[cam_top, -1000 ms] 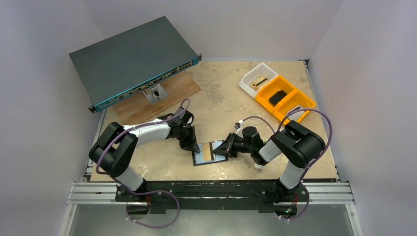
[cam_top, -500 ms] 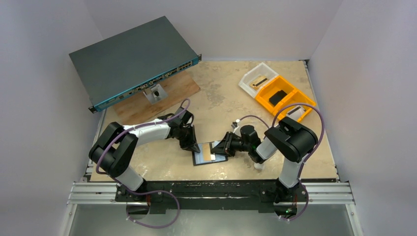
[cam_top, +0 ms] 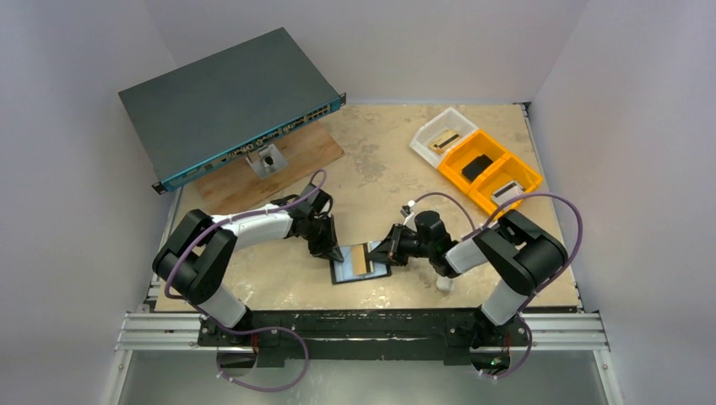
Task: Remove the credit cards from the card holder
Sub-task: Remove the credit card from the card holder.
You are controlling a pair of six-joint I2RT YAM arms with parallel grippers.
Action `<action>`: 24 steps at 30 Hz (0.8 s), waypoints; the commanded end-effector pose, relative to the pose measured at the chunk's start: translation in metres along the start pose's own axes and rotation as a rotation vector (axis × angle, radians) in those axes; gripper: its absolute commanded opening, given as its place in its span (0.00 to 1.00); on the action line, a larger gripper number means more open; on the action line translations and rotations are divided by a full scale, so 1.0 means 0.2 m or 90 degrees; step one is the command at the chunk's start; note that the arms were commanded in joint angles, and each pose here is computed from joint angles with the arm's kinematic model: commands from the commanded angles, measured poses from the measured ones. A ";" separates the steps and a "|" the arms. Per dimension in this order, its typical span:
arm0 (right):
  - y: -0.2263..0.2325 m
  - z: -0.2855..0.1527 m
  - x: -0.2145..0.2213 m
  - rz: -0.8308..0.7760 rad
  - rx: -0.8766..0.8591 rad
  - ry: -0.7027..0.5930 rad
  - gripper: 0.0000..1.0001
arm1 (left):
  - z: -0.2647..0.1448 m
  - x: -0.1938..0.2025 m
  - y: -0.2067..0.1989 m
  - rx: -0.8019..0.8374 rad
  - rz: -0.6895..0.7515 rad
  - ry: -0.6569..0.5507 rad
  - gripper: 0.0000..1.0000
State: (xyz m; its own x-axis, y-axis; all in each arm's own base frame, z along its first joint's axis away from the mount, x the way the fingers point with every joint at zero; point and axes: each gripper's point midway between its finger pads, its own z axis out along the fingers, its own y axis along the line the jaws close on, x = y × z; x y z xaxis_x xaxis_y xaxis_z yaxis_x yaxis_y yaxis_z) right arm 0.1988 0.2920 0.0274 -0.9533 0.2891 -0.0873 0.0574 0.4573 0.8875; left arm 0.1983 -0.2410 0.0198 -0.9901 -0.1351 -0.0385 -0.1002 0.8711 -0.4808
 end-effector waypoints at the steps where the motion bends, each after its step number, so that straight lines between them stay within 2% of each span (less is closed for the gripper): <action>1: -0.08 -0.04 -0.08 -0.041 0.077 -0.037 0.00 | 0.03 0.04 0.38 -0.192 -0.010 -0.011 0.00; 14: -0.01 -0.11 -0.15 -0.077 0.098 -0.068 0.00 | 0.01 0.01 0.28 -0.149 0.004 -0.019 0.00; 23: 0.12 -0.15 -0.17 -0.096 0.072 -0.077 0.00 | -0.09 -0.09 0.07 -0.076 0.053 -0.059 0.00; 24: 0.13 -0.16 -0.18 -0.098 0.071 -0.078 0.00 | -0.11 -0.10 0.04 -0.064 0.063 -0.064 0.04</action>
State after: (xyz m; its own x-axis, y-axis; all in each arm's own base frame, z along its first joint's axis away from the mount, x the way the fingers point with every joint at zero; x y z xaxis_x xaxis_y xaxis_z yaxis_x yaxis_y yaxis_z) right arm 0.2108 0.2643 0.0447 -0.9305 0.2962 -0.2153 0.0055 0.5993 0.8005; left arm 0.2024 -0.2323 0.0238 -0.9891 -0.1237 -0.0795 -0.0771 0.8963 -0.4367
